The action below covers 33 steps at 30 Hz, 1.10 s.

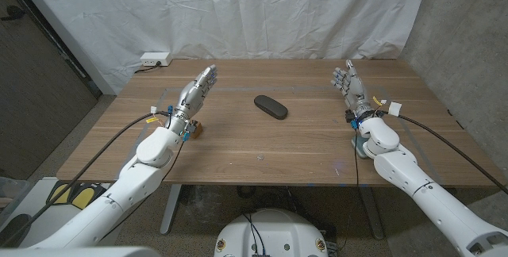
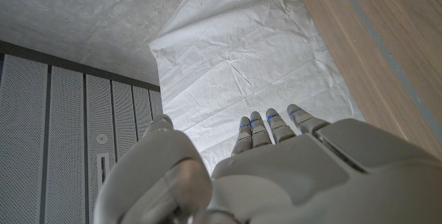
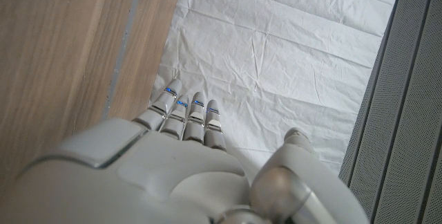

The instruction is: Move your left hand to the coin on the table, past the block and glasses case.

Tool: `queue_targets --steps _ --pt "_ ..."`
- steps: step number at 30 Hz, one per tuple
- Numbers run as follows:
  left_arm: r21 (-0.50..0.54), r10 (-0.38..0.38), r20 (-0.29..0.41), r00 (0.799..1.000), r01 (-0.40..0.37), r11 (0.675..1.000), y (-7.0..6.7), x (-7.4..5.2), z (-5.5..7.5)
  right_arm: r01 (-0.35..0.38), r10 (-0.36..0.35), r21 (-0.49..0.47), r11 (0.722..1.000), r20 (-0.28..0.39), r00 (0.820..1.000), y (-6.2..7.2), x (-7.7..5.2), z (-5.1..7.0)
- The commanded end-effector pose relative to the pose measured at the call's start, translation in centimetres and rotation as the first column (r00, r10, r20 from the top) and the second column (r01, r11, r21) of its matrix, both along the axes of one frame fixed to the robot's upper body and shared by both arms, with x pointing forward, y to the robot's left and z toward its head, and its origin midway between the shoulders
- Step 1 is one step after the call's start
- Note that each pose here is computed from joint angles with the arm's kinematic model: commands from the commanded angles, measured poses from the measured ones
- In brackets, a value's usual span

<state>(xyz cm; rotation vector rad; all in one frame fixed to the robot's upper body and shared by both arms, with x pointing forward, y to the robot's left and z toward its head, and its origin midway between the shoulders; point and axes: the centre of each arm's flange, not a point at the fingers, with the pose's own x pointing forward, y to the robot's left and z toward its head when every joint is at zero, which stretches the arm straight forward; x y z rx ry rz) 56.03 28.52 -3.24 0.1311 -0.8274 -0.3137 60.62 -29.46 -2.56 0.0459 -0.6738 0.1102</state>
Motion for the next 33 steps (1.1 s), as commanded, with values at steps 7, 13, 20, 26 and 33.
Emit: queue_targets --steps 7,13,20,26,33 --pt "0.025 -0.019 0.037 0.999 0.018 1.0 -0.2 -1.6 -0.8 0.02 -0.02 0.02 1.0 -0.008 1.0 -0.7 -0.3 -0.5" --pt "0.033 -0.008 0.049 0.999 0.007 0.999 0.2 -2.3 -1.3 0.027 -0.027 0.022 0.999 -0.007 1.0 -0.6 -0.4 -0.5" --pt "0.024 0.005 0.071 0.997 -0.007 1.0 0.7 -3.4 -2.0 0.031 -0.031 0.03 0.999 0.005 1.0 -0.5 -0.6 -0.3" --pt "0.018 0.002 0.082 0.997 -0.003 1.0 1.0 -4.2 -2.6 0.03 -0.031 0.033 0.999 0.013 0.999 -0.5 -0.8 -0.2" --pt "0.022 0.012 0.073 0.997 -0.013 1.0 1.1 -4.9 -3.5 0.031 -0.031 0.04 0.999 0.012 0.999 -0.5 -0.7 -0.3"
